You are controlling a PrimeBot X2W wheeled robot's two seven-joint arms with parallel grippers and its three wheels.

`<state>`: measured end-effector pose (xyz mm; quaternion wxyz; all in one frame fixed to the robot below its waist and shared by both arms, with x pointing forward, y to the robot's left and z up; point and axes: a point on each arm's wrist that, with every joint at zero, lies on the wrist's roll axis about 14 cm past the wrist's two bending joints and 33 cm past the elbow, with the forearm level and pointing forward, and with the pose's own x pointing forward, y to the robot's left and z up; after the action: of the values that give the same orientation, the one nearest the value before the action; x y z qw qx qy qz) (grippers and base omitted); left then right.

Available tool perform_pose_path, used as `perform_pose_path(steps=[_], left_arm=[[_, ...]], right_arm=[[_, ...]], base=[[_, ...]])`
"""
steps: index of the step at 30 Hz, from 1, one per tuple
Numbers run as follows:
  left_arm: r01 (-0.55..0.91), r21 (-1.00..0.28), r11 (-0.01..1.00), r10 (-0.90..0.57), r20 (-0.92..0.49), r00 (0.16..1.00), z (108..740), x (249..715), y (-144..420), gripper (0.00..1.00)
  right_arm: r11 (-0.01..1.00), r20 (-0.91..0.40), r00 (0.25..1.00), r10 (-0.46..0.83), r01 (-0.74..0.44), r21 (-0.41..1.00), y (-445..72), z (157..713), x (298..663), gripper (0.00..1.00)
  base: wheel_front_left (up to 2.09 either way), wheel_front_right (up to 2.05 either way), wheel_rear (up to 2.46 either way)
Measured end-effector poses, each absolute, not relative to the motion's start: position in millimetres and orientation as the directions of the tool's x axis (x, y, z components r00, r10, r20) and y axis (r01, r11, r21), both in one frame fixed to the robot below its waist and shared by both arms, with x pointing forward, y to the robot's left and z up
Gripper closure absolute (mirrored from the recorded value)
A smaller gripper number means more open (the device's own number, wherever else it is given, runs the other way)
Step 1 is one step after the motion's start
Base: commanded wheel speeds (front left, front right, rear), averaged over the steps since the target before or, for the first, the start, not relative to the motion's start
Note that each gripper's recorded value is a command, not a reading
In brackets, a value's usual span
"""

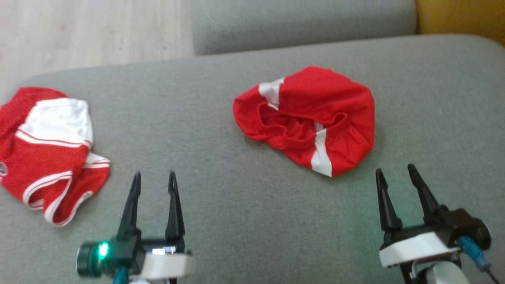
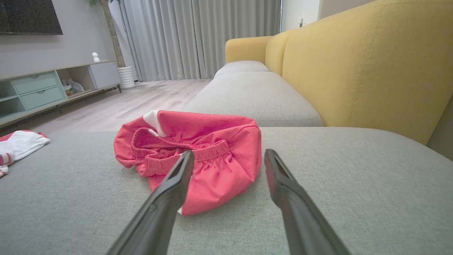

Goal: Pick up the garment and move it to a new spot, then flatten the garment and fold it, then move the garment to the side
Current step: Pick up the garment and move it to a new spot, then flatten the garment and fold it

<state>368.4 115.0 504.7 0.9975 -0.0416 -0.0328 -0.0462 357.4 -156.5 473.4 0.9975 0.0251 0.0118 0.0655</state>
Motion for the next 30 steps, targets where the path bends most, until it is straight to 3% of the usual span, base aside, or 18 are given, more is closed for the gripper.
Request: perform_pose_path(steps=[7,30], left_arm=[[0.030,-0.089,0.996,-0.029,0.015,0.999,489.4,334.4,126.2,0.00],[0.036,-0.052,0.998,-0.034,0.043,0.999,496.5,324.6,122.9,0.00]], right_arm=[[0.983,-0.012,0.984,0.177,-0.177,0.051,-141.3,476.0,345.4,0.00],[0.974,0.004,0.975,0.224,-0.224,0.041,-126.6,480.9,343.9,0.00]], base=[[0.00,0.00,0.00],[0.00,0.00,0.00]])
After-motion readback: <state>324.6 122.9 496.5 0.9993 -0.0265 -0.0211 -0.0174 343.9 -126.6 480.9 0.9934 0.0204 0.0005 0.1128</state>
